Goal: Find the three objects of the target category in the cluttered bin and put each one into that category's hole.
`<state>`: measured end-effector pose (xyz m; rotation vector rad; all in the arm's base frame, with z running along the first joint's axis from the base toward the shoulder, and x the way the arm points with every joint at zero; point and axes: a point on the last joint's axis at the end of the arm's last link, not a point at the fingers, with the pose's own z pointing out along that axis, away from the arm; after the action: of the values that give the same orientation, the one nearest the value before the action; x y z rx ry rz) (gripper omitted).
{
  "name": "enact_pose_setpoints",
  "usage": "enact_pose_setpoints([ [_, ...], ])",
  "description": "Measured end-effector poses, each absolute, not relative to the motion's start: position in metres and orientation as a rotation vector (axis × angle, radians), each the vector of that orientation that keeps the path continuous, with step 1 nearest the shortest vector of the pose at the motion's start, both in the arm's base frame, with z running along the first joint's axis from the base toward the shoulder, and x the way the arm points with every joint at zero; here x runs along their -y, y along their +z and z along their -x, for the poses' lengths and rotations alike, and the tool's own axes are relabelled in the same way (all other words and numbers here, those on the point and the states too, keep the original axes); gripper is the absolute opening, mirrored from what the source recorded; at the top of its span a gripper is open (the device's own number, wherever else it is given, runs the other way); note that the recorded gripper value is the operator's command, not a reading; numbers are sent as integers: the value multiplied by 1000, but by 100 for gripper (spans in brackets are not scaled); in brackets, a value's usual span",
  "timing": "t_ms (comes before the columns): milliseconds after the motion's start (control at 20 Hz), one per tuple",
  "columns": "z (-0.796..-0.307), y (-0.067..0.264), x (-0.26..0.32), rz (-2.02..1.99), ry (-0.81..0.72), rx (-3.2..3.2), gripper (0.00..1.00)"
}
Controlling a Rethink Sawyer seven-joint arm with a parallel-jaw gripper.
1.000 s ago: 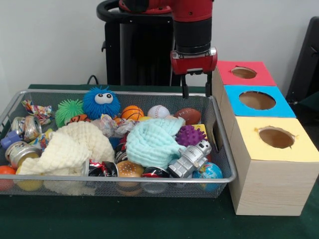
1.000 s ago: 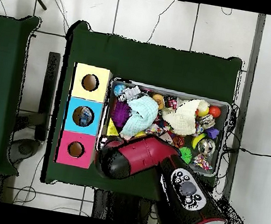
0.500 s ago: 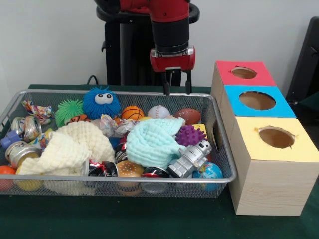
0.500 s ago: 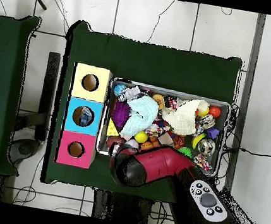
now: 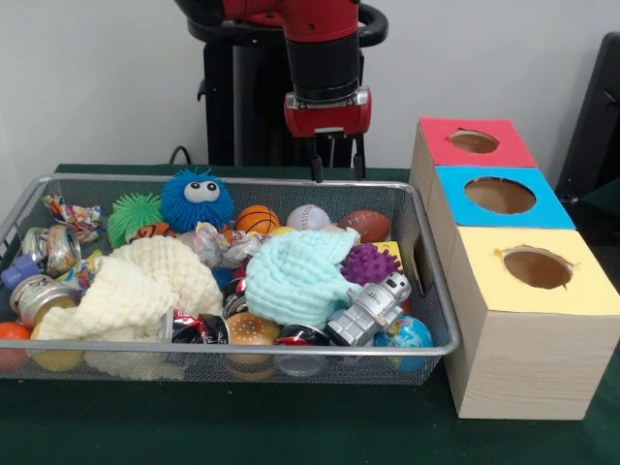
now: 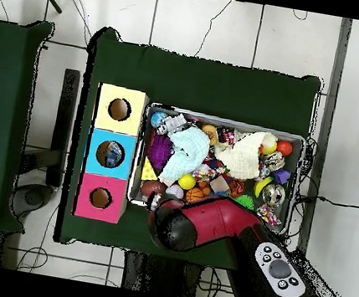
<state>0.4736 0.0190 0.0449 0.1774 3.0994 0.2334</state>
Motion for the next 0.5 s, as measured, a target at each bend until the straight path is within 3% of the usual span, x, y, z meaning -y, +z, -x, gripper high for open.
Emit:
enact_pose_setpoints([
  [500, -471, 47, -6, -222, 261, -3094, 100],
])
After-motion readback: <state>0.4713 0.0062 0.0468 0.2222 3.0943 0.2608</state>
